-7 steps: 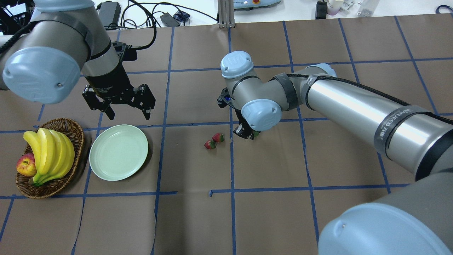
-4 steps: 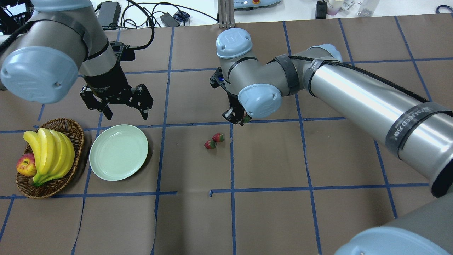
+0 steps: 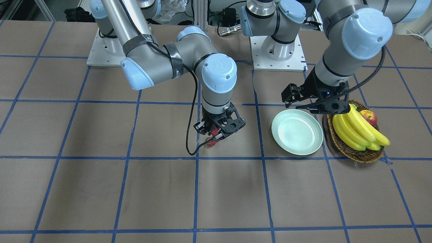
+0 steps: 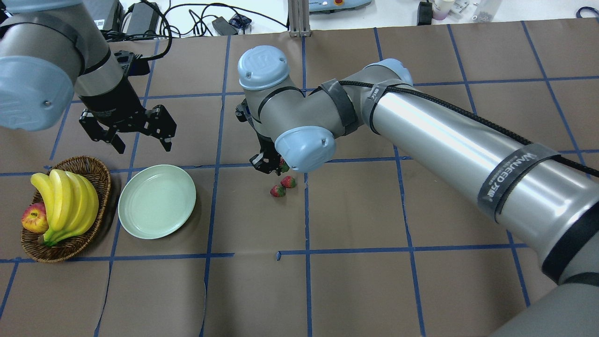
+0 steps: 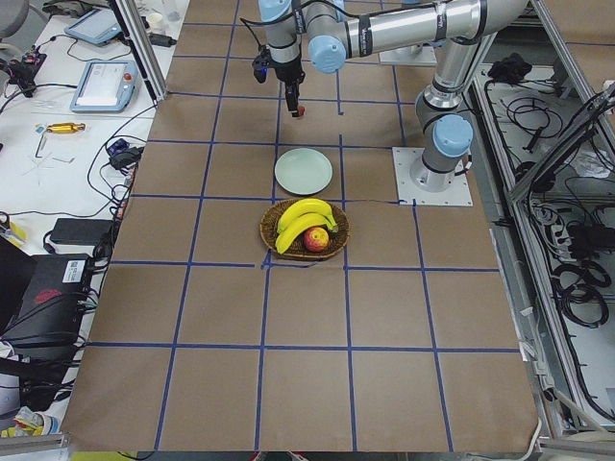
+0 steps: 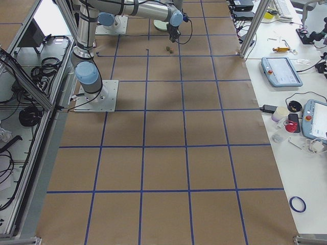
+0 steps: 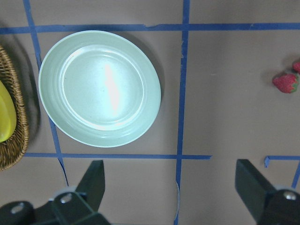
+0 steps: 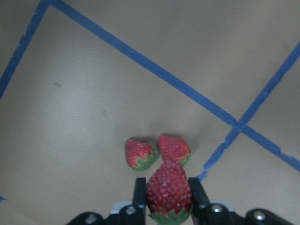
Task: Collect all strawberries into plate
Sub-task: 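Carry the strawberry toward the plate with the right gripper and release it, then retract the right arm while the left gripper reaches toward the strawberries, then grasp the strawberry nearest the plate with the left gripper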
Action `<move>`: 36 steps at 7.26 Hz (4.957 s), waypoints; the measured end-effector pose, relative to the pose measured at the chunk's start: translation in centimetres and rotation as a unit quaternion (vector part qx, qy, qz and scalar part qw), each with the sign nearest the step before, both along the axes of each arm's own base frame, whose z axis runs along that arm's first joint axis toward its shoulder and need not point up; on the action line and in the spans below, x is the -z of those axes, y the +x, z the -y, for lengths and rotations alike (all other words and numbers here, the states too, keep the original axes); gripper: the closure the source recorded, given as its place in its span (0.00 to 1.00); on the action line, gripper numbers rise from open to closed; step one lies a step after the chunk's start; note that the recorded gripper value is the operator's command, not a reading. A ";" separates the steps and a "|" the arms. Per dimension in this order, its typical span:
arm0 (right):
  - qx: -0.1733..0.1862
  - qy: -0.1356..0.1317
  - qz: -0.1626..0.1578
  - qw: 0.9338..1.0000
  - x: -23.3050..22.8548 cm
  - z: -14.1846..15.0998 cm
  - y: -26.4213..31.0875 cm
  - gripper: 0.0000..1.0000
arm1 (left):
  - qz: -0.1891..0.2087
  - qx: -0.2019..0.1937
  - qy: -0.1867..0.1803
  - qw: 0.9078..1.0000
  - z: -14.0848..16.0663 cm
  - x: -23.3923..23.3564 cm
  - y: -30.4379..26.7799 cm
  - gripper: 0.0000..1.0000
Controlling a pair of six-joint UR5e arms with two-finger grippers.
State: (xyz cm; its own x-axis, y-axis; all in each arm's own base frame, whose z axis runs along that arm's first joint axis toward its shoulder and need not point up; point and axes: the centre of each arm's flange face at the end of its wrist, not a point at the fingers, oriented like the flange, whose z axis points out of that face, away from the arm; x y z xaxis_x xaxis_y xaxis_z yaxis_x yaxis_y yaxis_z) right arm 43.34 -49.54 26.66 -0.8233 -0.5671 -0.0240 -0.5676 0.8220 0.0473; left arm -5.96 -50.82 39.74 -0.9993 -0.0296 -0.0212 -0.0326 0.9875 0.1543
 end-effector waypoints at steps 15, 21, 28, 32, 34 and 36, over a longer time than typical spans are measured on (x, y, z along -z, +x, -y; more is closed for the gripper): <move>0.067 0.000 0.025 0.997 -8.5 2.0 -4.9 0.00 | -0.001 -0.019 -0.018 1.000 1.4 3.6 0.3 0.00; 0.208 0.006 -0.020 0.978 -16.9 3.9 -23.0 0.00 | -0.015 -0.024 -0.046 0.999 2.3 9.6 -10.3 0.00; 0.238 0.020 -0.035 0.970 -18.1 2.6 -26.0 0.00 | -0.057 -0.049 0.040 0.996 2.1 20.0 -12.7 0.15; 0.239 0.023 -0.036 0.970 -17.9 2.7 -25.9 0.00 | -0.052 -0.051 0.084 0.994 1.5 23.4 -13.6 1.00; 0.239 0.023 -0.036 0.970 -17.8 2.8 -26.0 0.00 | -0.048 -0.047 0.093 0.993 1.2 23.5 -13.9 1.00; 0.239 0.023 -0.036 0.970 -17.8 2.8 -26.0 0.00 | -0.041 -0.038 0.085 0.995 1.6 21.9 -13.8 1.00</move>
